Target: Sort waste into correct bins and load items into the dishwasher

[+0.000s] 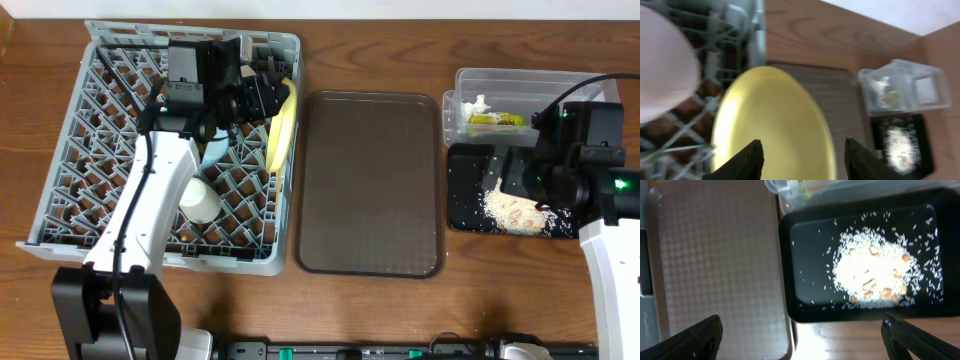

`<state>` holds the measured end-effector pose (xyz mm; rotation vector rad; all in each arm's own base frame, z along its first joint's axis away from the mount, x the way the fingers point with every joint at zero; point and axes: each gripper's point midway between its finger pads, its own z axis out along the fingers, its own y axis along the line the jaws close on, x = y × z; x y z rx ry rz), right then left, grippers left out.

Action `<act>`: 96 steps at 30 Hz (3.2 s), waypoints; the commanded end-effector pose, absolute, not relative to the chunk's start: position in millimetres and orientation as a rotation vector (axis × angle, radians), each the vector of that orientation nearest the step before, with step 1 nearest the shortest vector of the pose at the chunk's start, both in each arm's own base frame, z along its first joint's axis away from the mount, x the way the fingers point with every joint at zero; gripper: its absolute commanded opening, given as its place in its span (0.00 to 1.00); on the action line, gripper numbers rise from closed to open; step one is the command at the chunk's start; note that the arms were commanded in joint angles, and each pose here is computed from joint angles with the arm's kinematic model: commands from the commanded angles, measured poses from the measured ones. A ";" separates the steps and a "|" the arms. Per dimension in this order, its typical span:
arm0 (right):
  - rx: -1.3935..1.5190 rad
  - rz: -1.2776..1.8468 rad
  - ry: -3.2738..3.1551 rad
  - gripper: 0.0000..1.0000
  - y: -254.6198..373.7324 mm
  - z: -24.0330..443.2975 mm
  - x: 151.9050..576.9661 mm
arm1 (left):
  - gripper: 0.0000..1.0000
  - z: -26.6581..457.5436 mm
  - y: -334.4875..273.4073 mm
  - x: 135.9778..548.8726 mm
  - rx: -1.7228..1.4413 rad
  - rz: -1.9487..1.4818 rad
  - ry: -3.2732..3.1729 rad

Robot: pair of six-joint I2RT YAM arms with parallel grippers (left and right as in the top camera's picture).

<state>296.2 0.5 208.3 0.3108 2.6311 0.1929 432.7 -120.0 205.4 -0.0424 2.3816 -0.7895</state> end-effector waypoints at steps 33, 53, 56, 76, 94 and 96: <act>0.113 0.097 2.256 0.99 4.9 219.7 227.5 | 0.88 207.7 -55.3 213.4 0.126 -0.191 2.362; 0.120 0.096 2.349 0.99 5.3 200.4 190.0 | 0.90 225.8 -51.5 199.2 0.119 -0.212 2.252; 0.120 0.095 2.359 0.99 5.3 198.7 188.3 | 0.91 225.7 -51.5 199.1 0.119 -0.211 2.253; -0.064 0.138 1.618 0.99 26.1 212.5 229.0 | 0.91 225.8 -51.5 199.2 0.119 -0.212 2.252; -0.173 -0.010 1.633 0.99 22.4 157.5 245.2 | 0.91 225.7 -51.5 199.1 0.119 -0.212 2.253; -0.173 -0.009 1.632 0.99 22.4 157.7 245.2 | 0.91 225.7 -51.5 199.1 0.119 -0.211 2.253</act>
